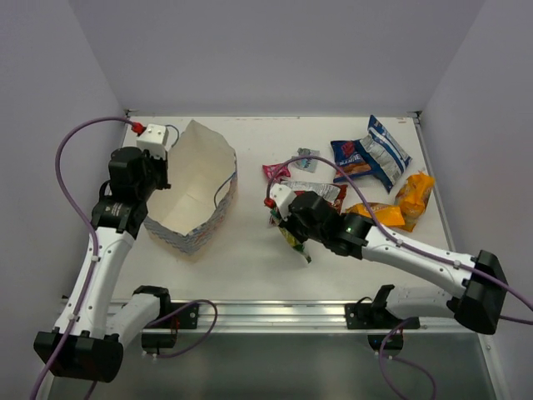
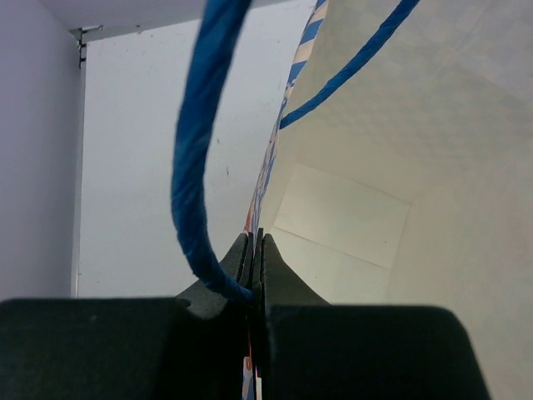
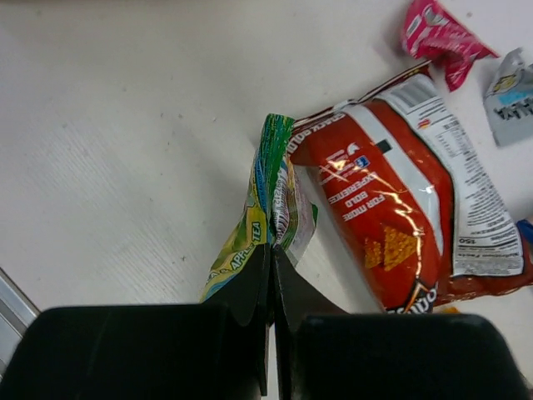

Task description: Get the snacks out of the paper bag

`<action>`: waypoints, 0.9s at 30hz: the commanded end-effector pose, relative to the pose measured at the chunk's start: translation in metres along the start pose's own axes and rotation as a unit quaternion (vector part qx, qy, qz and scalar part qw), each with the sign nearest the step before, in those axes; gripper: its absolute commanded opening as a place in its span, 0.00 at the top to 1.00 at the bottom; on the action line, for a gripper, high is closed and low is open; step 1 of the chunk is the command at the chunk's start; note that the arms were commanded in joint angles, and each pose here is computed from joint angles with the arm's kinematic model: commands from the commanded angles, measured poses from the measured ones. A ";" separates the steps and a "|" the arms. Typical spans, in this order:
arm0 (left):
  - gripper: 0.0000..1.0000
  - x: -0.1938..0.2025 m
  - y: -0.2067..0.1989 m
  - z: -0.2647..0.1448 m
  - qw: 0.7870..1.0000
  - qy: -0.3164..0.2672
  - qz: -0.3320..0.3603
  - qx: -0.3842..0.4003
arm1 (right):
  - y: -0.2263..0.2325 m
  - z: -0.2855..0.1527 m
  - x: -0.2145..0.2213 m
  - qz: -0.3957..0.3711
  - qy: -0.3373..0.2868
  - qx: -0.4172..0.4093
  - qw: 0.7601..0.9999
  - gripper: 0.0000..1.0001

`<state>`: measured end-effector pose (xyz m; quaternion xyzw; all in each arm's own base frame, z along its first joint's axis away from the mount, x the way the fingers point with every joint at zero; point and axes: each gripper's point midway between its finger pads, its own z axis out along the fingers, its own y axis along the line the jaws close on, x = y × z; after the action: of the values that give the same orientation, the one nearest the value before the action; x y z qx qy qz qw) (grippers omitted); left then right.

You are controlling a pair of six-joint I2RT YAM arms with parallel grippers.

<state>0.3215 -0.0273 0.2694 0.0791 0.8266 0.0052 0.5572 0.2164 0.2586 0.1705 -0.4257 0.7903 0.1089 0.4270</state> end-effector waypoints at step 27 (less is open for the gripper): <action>1.00 -0.047 0.034 0.045 0.987 -0.039 -0.154 -0.022 | -0.011 -0.116 -0.087 0.127 -0.165 -0.024 0.978 0.01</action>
<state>0.3581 -0.0163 0.2581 -0.0258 0.8450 -0.0573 0.5311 0.1779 0.2633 0.2986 -0.3528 0.7430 0.2661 0.5028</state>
